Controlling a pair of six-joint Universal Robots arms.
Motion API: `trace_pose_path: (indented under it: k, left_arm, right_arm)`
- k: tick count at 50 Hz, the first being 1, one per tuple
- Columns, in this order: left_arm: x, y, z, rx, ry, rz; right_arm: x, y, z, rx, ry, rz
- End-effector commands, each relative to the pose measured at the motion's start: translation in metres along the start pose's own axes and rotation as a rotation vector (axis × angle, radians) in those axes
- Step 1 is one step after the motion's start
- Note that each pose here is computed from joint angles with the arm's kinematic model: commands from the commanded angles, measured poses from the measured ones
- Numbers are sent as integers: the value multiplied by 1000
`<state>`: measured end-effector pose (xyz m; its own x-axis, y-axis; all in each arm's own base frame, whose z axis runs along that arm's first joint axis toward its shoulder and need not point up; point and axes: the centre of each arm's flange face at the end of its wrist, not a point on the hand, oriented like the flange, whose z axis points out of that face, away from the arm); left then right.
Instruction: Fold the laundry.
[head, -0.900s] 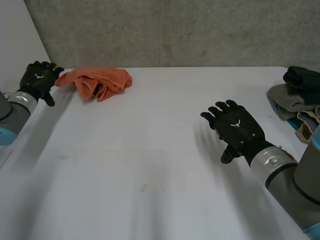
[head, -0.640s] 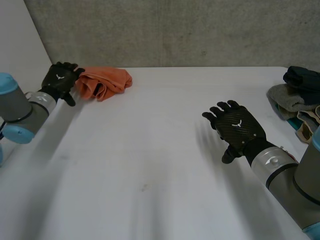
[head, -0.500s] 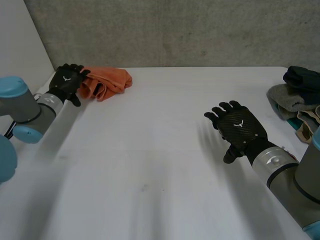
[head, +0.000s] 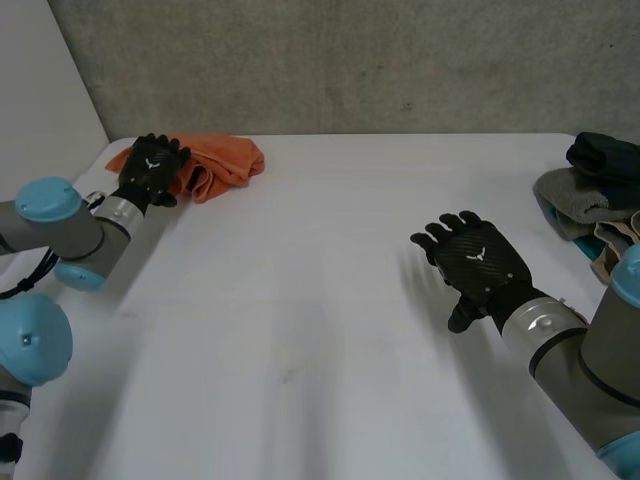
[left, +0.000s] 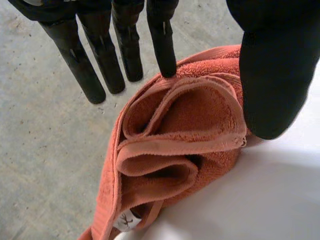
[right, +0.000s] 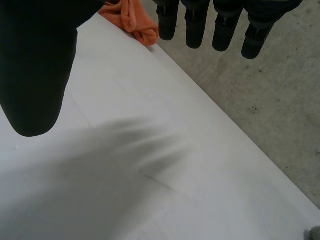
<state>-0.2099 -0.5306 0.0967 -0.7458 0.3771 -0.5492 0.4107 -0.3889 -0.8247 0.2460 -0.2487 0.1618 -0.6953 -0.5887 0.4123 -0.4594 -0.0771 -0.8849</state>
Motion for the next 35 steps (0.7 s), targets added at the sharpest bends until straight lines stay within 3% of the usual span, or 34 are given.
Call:
trace_pose_path:
  k: [1,7,13,20,28,35]
  left_arm:
    - [-1,2,1,13,11,17]
    - [-10,5,-1,-21,-59,35]
    - [-45,-34,4,43,-192,32]
    - [-73,-89,-2,124,-226,-51]
    - [-43,-53,-13,-8,-130,-80]
    - [-14,-12,-21,-96,-44,107]
  right_arm:
    - [0,1,1,-6,3,0]
    - [-1,1,0,-8,0,1]
    - [0,-2,-2,-3,5,-1]
    - [1,-5,-5,9,6,-4]
    - [2,-6,-6,9,10,-4]
    - [4,-3,-4,6,16,-4]
